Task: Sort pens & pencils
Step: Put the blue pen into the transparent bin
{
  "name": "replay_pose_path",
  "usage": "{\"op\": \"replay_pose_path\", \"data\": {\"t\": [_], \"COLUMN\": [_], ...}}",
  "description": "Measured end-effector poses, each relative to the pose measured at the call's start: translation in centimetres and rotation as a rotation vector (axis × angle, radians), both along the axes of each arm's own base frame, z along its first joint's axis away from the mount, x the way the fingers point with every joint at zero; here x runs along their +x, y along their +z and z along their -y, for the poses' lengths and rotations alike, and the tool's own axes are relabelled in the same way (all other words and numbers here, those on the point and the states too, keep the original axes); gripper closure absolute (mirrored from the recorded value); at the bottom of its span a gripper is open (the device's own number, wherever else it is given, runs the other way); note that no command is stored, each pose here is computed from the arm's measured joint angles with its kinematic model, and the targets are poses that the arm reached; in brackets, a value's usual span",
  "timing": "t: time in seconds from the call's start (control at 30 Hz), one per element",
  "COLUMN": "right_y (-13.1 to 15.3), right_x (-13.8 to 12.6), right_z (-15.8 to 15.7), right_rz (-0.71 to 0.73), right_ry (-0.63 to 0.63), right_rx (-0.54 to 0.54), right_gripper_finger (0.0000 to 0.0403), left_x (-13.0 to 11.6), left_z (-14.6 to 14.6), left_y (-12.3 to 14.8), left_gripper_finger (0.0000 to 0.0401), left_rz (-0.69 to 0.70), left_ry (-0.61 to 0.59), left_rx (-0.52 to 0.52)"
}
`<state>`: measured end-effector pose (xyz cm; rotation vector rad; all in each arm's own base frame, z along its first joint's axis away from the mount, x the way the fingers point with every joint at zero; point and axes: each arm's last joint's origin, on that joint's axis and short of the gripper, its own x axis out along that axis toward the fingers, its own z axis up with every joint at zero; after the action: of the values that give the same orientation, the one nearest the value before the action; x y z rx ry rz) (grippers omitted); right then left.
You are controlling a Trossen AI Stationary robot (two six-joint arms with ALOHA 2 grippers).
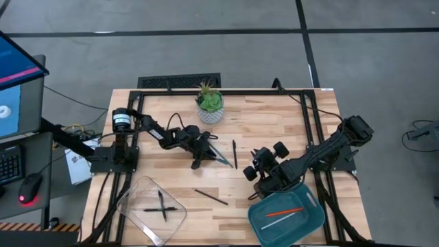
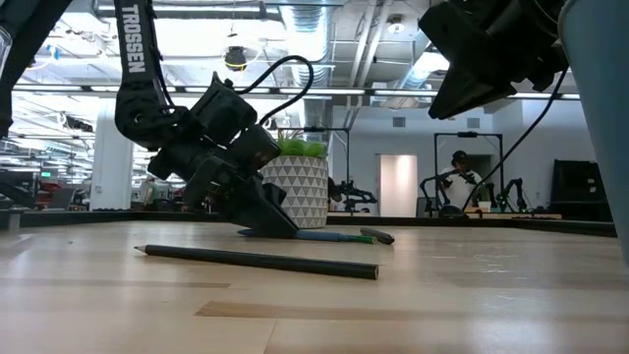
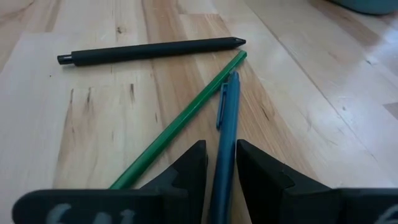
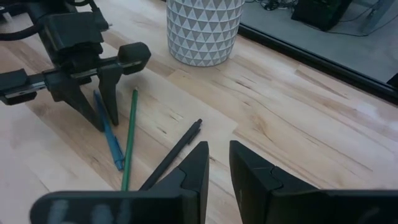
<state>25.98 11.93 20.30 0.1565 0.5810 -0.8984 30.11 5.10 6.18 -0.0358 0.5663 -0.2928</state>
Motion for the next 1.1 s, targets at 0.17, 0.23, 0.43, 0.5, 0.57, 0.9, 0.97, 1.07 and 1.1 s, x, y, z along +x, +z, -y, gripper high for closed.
{"op": "replay_pose_path", "data": {"t": [0.17, 0.23, 0.43, 0.5, 0.57, 0.9, 0.97, 1.07, 1.1], "right_y": [0.0, 0.0, 0.0, 0.0, 0.0, 0.0, 0.0, 0.0, 0.0], "right_x": [0.0, 0.0, 0.0, 0.0, 0.0, 0.0, 0.0, 0.0, 0.0], "right_z": [0.0, 0.0, 0.0, 0.0, 0.0, 0.0, 0.0, 0.0, 0.0], "right_rz": [0.0, 0.0, 0.0, 0.0, 0.0, 0.0, 0.0, 0.0, 0.0], "right_ry": [0.0, 0.0, 0.0, 0.0, 0.0, 0.0, 0.0, 0.0, 0.0], "right_rx": [0.0, 0.0, 0.0, 0.0, 0.0, 0.0, 0.0, 0.0, 0.0], "right_gripper_finger": [0.0316, 0.0316, 0.0316, 0.0316, 0.0316, 0.0316, 0.0316, 0.0316, 0.0316], "left_x": [0.0, -0.01, -0.08, -0.12, -0.14, -0.15, -0.16, -0.16, -0.17], "left_z": [0.02, 0.02, 0.13, 0.15, 0.15, 0.15, 0.15, 0.16, 0.16], "left_y": [-0.01, -0.02, -0.08, -0.12, -0.15, -0.16, -0.17, -0.17, -0.18], "left_gripper_finger": [0.0317, 0.0317, 0.0317, 0.0317, 0.0317, 0.0317, 0.0317, 0.0317, 0.0317], "left_rz": [0.0, 0.0, 0.001, -0.003, -0.006, -0.01, -0.01, -0.008, -0.005], "left_ry": [-0.004, -0.004, -0.041, -0.052, -0.053, -0.049, -0.049, -0.054, -0.058], "left_rx": [0.0, 0.0, -0.015, -0.015, -0.012, -0.011, -0.011, -0.004, 0.003]}}
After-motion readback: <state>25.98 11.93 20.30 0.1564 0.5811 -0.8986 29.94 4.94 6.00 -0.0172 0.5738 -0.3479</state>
